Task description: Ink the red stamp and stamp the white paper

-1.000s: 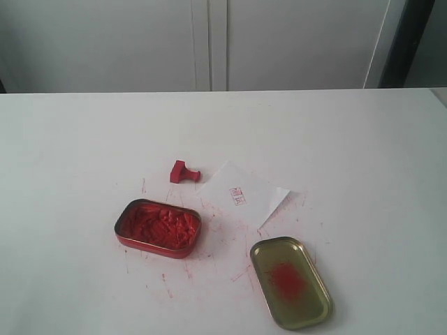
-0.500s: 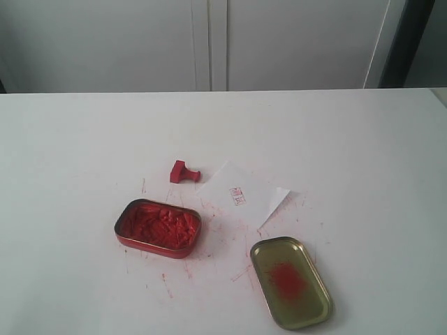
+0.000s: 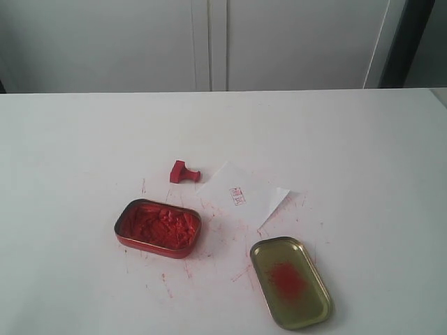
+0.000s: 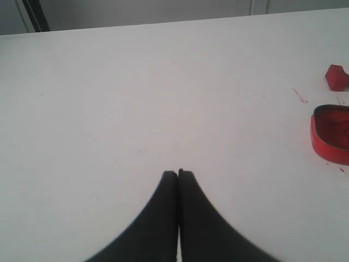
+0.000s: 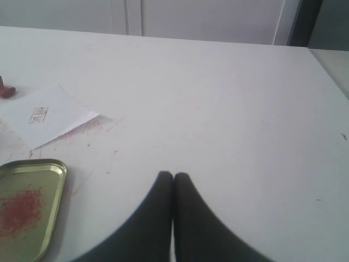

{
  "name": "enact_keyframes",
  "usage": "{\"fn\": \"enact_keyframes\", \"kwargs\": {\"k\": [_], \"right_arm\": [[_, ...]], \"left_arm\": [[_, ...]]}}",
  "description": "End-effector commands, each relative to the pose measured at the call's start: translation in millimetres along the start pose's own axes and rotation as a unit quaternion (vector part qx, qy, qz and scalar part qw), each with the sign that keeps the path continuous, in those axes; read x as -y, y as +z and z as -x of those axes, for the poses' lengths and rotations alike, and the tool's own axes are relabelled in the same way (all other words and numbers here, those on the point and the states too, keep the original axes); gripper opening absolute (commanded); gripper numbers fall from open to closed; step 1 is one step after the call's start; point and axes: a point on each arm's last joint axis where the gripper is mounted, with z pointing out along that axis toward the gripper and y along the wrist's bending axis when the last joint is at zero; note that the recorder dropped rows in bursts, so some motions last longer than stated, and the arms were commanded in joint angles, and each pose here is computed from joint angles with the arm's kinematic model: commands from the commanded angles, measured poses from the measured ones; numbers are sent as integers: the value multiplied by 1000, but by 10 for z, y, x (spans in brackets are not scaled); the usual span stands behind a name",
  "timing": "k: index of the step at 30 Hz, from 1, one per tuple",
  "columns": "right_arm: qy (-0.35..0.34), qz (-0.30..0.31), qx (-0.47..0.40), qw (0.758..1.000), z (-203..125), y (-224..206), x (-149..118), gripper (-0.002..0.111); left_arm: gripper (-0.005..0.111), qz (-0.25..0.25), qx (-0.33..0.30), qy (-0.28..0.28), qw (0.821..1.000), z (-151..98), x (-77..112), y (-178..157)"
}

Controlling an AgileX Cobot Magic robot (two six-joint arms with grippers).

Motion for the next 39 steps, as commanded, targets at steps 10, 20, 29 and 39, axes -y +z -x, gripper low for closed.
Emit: {"fn": "enact_keyframes", "kwargs": {"k": [10, 20, 29, 39], "right_arm": [[-2, -27, 7, 1000, -3, 2, 31, 0], [-2, -27, 7, 1000, -3, 2, 31, 0], [-1, -27, 7, 1000, -3, 2, 30, 0], [-1, -27, 7, 1000, -3, 2, 30, 0]], "left_arm": [[0, -1, 2, 1, 1000, -5, 1, 1], [0, -1, 2, 1, 1000, -5, 1, 1], [0, -1, 2, 1, 1000, -5, 1, 1], [0, -1, 2, 1, 1000, -5, 1, 1]]}}
